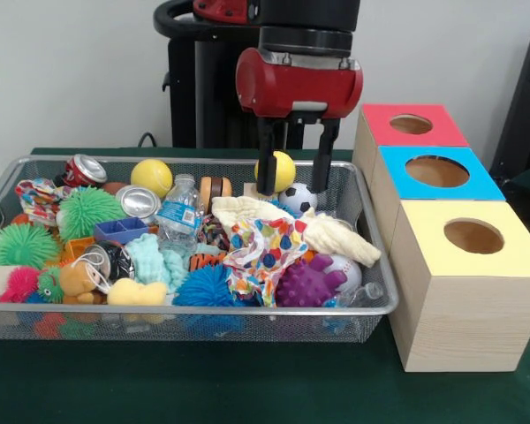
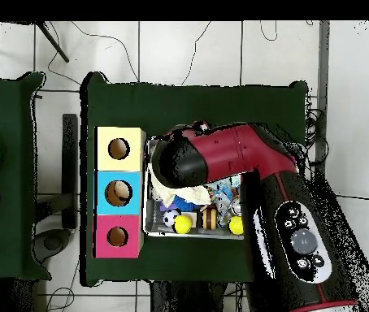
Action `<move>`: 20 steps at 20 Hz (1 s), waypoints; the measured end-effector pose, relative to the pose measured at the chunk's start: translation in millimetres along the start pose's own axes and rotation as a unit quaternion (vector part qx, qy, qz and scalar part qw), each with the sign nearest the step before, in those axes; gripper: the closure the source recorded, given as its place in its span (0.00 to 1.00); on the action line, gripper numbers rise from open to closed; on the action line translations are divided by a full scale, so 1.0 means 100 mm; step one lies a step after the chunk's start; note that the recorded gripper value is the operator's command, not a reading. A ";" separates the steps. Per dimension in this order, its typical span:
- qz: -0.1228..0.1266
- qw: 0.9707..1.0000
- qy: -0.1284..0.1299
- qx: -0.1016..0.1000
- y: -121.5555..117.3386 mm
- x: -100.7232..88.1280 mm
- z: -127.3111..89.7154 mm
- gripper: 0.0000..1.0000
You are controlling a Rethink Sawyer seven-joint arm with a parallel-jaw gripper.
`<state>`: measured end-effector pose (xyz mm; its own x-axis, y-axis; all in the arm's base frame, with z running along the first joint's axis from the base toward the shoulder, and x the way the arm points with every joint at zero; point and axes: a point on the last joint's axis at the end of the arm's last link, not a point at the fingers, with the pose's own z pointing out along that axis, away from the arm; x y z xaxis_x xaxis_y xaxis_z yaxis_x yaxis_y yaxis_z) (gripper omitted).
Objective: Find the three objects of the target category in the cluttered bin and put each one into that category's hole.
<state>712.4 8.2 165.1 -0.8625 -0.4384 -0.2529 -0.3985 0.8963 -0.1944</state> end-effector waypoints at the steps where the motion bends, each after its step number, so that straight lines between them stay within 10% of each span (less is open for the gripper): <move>1: -0.001 1.000 0.000 0.001 0.00 0.00 0.01 0.00; 20: -0.021 1.000 0.003 0.014 -0.17 0.20 0.44 0.00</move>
<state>715.7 -18.9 121.5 -0.8470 -0.4751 -0.2385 -0.4256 0.8748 -0.2314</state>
